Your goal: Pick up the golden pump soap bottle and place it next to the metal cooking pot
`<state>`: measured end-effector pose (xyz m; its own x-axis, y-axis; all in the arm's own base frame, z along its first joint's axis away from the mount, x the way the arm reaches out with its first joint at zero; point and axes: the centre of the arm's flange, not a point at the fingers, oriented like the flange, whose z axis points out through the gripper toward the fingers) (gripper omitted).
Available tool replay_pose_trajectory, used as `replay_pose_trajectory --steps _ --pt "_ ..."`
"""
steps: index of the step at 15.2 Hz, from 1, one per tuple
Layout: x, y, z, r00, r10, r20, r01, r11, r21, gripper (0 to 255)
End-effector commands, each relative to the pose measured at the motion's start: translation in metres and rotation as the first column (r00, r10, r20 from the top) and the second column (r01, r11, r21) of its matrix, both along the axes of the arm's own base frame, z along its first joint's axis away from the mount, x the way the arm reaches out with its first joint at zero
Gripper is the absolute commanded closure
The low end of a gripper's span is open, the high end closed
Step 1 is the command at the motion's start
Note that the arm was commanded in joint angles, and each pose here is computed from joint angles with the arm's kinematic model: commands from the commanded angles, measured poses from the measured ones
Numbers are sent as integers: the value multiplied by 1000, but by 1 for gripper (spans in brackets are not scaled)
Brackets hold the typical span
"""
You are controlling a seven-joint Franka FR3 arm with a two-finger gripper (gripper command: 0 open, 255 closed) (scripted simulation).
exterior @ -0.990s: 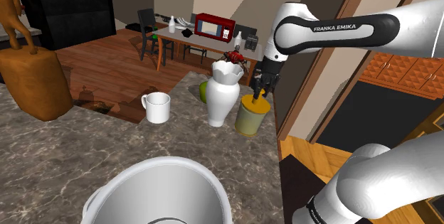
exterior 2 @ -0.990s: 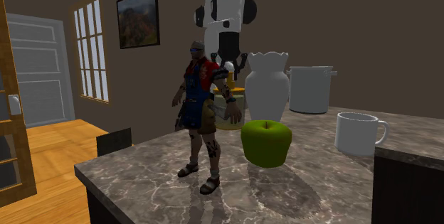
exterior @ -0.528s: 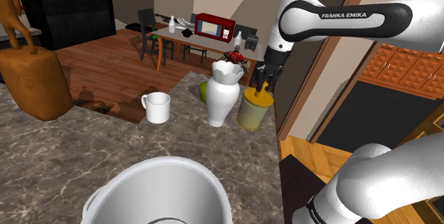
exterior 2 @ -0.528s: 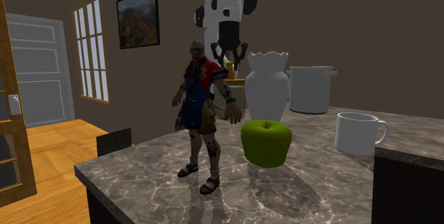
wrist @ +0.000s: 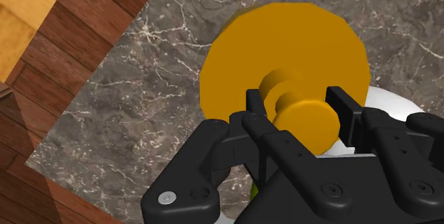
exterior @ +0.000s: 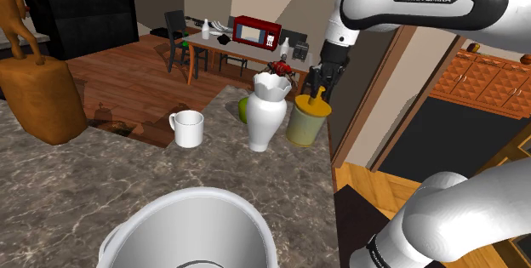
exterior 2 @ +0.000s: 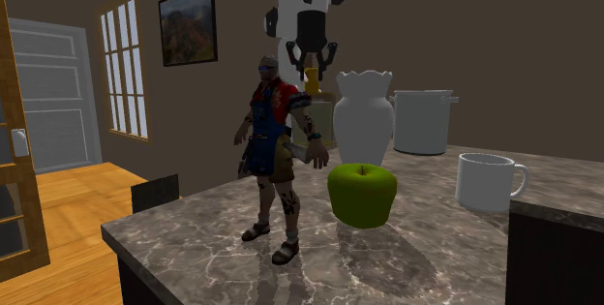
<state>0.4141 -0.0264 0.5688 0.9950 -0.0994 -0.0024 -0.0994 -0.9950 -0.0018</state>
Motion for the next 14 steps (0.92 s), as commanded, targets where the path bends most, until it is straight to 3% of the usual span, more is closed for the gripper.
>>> replay_pose_trajectory --steps 1,14 --pt "-1 2 10 1000 0 0 0 1000 0 255" --pt "-1 2 79 1000 0 0 0 1000 0 255"
